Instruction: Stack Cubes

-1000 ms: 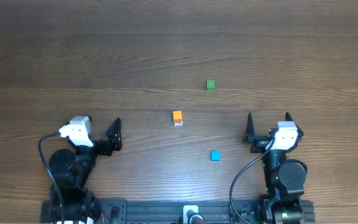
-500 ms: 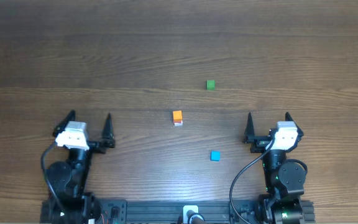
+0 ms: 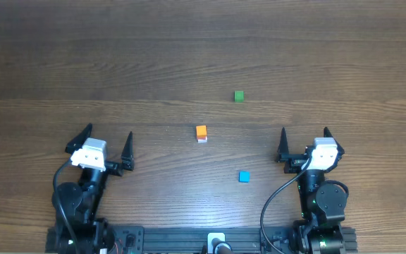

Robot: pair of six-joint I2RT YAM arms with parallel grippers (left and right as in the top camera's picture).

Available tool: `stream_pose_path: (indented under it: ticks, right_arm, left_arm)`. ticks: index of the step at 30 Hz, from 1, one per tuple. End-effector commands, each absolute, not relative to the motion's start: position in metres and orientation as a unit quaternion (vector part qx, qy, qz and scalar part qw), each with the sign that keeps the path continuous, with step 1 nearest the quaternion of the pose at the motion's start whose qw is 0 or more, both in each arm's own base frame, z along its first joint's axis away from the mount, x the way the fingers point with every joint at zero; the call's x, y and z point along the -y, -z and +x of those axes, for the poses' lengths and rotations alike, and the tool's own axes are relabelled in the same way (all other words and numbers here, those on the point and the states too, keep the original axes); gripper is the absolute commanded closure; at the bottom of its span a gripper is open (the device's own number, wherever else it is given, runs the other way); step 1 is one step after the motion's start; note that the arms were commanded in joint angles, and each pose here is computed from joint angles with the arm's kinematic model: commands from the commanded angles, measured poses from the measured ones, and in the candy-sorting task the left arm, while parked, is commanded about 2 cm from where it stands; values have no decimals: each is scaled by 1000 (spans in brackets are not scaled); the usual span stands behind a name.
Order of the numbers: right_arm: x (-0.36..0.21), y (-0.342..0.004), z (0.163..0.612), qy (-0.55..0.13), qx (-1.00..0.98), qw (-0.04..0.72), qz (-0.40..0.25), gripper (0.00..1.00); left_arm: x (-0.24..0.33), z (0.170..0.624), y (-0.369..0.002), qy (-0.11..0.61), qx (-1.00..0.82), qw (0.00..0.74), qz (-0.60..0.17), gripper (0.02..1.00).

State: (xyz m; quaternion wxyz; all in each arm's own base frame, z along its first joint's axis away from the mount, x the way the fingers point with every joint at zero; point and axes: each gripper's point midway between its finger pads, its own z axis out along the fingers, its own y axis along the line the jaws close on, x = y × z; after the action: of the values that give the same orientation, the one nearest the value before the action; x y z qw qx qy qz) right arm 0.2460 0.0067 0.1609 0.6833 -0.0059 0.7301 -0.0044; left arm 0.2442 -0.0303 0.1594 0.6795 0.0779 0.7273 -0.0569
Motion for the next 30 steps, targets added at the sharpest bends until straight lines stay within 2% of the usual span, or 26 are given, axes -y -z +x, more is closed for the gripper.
stream_pose_path:
  ticks: [1, 9, 13, 16, 17, 21, 26, 30]
  right_arm:
    - [-7, -158, 246, 6, -730, 683, -9, 9]
    - [-7, -159, 246, 6, -729, 684, -9, 7]
    - [-7, -182, 247, 3, -696, 718, -6, 9]
    - [-17, -219, 242, -46, -644, 764, -4, 7]
    - [-19, -241, 237, -73, -621, 781, 8, 9]
    - [-21, -301, 220, -79, -601, 795, -2, 9]
    - [-22, -369, 222, -50, -648, 759, -25, 7]
    - [-33, -396, 255, -58, -718, 692, -51, 9]
  left_arm:
    - [33, 244, -156, 55, -729, 676, 90, 18]
    - [33, 244, -156, 55, -729, 676, 90, 18]
    - [33, 244, -156, 55, -729, 676, 90, 18]
    - [33, 244, -156, 55, -729, 676, 90, 18]
    - [33, 244, -156, 55, -729, 676, 90, 18]
    - [33, 244, -156, 55, -729, 676, 90, 18]
    - [33, 244, -156, 55, -729, 676, 90, 18]
    - [33, 244, -156, 55, -729, 676, 90, 18]
